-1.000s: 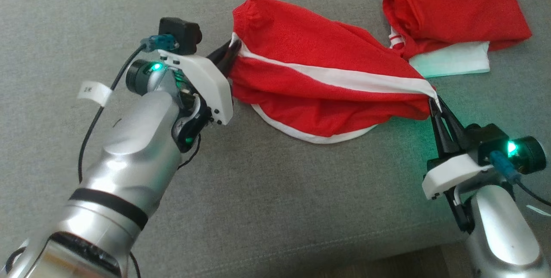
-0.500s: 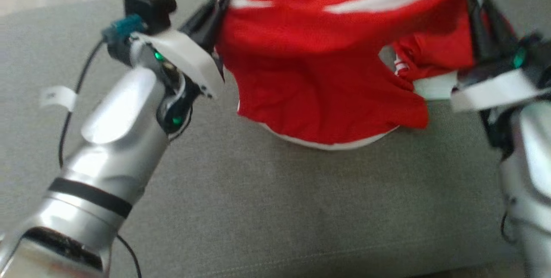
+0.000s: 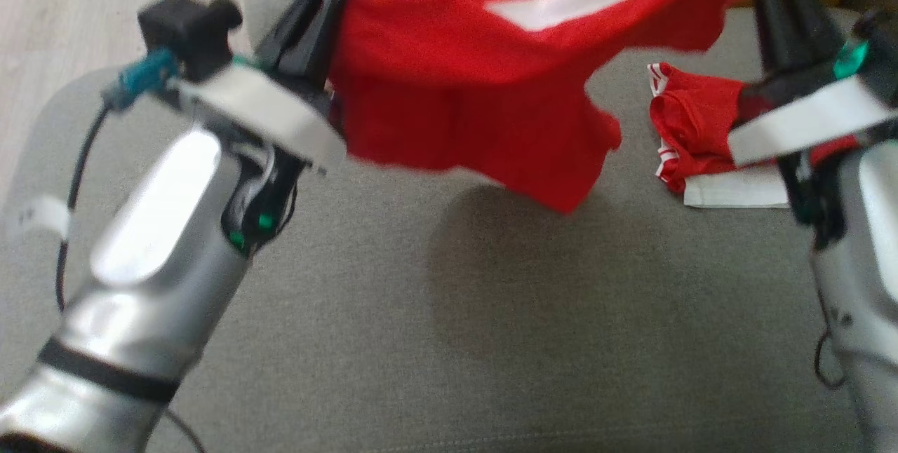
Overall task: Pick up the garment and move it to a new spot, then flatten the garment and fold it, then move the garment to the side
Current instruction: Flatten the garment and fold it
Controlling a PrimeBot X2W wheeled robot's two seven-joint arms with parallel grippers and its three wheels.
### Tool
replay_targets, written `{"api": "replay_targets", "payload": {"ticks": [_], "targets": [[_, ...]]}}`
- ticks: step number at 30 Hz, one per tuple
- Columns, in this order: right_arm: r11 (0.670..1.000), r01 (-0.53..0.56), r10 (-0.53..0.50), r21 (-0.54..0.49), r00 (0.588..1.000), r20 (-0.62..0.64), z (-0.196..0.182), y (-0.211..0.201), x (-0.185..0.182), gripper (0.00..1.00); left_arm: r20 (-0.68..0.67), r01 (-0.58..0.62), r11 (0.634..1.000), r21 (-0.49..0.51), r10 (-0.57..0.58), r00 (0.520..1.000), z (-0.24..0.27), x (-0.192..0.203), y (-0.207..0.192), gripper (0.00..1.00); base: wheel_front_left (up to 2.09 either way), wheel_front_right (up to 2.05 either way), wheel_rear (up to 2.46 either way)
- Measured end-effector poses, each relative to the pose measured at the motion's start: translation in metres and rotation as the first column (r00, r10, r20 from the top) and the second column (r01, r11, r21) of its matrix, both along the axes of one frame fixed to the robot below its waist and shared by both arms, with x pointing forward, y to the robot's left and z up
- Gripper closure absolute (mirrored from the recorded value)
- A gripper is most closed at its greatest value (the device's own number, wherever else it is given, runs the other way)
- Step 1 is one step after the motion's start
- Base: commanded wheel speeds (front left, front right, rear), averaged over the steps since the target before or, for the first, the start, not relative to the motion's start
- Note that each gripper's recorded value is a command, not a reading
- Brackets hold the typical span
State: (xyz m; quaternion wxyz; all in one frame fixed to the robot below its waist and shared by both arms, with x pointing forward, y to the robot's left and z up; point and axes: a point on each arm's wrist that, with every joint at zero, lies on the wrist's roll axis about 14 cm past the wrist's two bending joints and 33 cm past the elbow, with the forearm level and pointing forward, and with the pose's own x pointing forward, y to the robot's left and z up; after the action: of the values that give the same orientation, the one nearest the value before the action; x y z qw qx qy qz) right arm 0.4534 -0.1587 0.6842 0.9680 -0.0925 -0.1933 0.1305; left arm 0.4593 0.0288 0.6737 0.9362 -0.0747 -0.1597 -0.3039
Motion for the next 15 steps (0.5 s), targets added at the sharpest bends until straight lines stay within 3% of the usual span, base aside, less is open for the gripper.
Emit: {"api": "replay_targets", "payload": {"ticks": [7, 15], "targets": [[0.999, -0.019, 0.023, 0.031, 0.99, -0.14, -0.046, 0.004, -0.022, 1.0, -0.109, -0.056, 0.998, 0.001, 0.056, 0.992, -0.039, -0.024, 0.026, 1.0, 0.0, 0.0, 0.0], [0.998, -0.016, 0.027, 0.062, 0.984, -0.178, -0.053, 0.0, -0.032, 1.0, -0.151, -0.068, 0.997, -0.038, 0.062, 0.987, -0.046, -0.042, 0.035, 1.0, 0.0, 0.0, 0.0]]}}
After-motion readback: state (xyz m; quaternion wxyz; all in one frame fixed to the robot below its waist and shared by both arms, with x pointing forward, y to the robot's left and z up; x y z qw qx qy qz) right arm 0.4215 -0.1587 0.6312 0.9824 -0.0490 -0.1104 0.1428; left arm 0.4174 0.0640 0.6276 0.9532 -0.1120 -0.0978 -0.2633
